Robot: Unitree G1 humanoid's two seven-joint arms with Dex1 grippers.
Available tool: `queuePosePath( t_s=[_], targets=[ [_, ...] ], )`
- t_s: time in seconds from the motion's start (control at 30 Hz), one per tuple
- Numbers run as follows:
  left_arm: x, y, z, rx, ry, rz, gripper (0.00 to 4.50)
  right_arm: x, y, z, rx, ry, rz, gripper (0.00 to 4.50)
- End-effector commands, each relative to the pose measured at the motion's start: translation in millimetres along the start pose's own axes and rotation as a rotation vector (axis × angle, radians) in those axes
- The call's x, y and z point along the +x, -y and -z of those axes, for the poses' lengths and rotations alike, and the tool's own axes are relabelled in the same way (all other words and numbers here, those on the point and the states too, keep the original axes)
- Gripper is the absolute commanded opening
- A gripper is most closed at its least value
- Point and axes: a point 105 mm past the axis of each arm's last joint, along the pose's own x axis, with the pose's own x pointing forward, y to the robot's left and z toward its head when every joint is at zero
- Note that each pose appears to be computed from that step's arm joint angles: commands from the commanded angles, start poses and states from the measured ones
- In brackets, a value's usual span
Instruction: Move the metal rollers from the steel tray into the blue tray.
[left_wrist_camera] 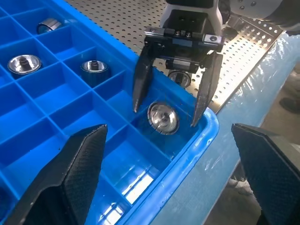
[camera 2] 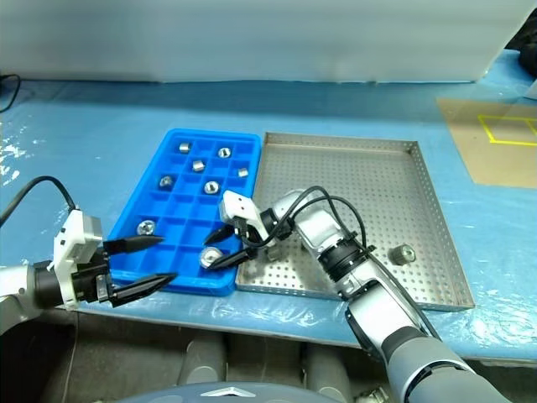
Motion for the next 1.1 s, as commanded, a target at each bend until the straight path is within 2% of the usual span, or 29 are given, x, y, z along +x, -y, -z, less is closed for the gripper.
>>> queuePosePath(
  t_s=[0.03,0.17,0.27,0.37,0.7,0.8,0.97,1.1],
  targets=[
    [4.9,-1.9,-8.3,0.043,0.025,0.011,4.5,-6.6,6.9,-9.8,-0.013,0.014,0.045,4.17],
    [18.1,-8.1,-16.9,0.065,0.06,0.05,4.5,-25.9,13.7,-20.9,-0.02,0.076,0.138,4.17],
    [35.9,-14.9,-24.1,0.088,0.086,0.117,4.5,-53.6,13.4,-32.2,-0.002,0.127,0.222,4.17],
    [52.3,-20.4,-27.3,0.112,0.089,0.187,4.5,-77.9,8.0,-31.7,0.026,0.139,0.304,4.17],
    [106.2,-41.9,-46.7,0.213,0.101,0.411,4.5,-147.4,-18.7,23.3,0.189,0.057,0.723,4.17],
    [117.0,-39.5,-51.6,0.23,0.111,0.465,4.5,-165.5,-30.0,35.8,0.208,0.031,0.842,4.17],
    [133.5,-34.3,-51.2,0.242,0.114,0.555,4.5,-213.9,-48.4,48.8,0.27,0.042,1.12,4.17],
    [143.9,-26.1,-51.3,0.244,0.125,0.615,4.5,-235.3,-66.9,62.5,0.309,0.014,1.259,4.17]
  ],
)
